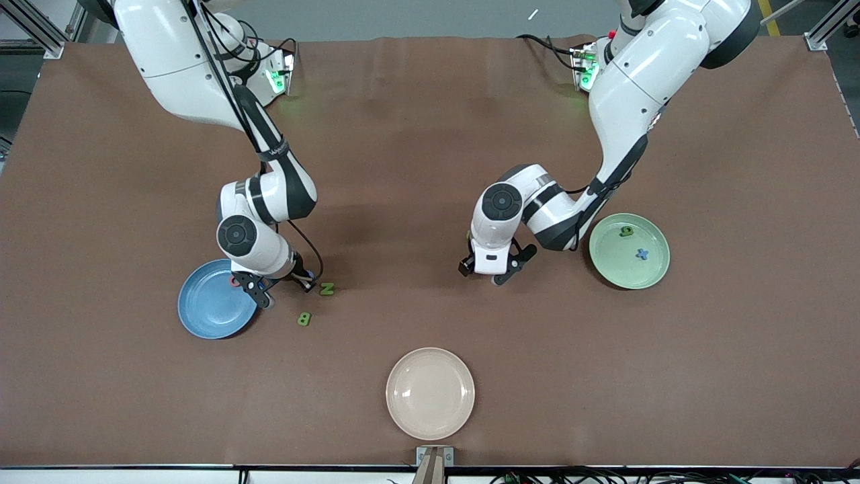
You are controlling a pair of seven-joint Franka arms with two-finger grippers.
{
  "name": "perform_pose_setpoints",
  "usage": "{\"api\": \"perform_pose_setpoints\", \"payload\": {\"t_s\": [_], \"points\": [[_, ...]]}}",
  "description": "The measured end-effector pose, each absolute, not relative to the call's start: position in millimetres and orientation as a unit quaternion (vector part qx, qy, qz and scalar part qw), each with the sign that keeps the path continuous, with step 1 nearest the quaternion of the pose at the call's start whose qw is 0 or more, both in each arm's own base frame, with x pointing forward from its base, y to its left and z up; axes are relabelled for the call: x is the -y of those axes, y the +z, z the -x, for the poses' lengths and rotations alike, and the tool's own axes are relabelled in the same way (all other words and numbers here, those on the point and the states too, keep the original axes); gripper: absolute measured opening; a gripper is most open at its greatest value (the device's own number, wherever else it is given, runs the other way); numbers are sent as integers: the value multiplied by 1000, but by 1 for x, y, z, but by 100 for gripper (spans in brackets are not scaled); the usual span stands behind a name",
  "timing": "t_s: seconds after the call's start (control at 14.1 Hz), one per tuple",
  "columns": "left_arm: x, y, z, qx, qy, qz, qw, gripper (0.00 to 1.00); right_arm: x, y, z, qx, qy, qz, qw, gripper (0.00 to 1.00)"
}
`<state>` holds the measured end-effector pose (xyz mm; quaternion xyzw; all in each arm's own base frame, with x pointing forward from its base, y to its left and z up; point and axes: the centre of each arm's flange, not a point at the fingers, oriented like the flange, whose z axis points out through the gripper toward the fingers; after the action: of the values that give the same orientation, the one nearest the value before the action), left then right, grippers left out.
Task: Sort uppercase to blue plate, lowercase to green plate
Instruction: 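Grasp the blue 3 with the left gripper while the right gripper carries G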
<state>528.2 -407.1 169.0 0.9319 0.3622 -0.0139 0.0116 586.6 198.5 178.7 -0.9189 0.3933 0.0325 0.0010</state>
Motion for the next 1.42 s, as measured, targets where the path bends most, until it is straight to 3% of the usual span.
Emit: {"api": "perform_pose_setpoints", "payload": {"t_s": [0.07, 0.21, 0.71, 0.85, 0.92, 0.99, 1.06, 1.42], "points": [[407, 169, -528, -364, -16, -931, 12, 86, -198, 179, -587, -394, 33, 919, 0, 34], [407, 170, -528, -365, -17, -931, 12, 74, -192, 179, -588, -398, 34, 917, -2, 34], [409, 173, -526, -373, -33, -927, -4, 61, -99, 231, -622, -377, 80, 923, -12, 34], [411, 174, -526, -372, -33, -928, -3, 45, -61, 240, -626, -351, 86, 932, -3, 34], [411, 174, -525, -372, -33, -928, -3, 45, -42, 240, -627, -338, 90, 937, 1, 34], [411, 175, -526, -372, -33, -928, -3, 39, -23, 238, -627, -325, 93, 941, 4, 34], [412, 177, -526, -372, -33, -928, -3, 30, -4, 235, -625, -314, 96, 944, 8, 34], [409, 177, -526, -367, -33, -929, -8, 27, 27, 222, -622, -304, 95, 948, 14, 34]]}}
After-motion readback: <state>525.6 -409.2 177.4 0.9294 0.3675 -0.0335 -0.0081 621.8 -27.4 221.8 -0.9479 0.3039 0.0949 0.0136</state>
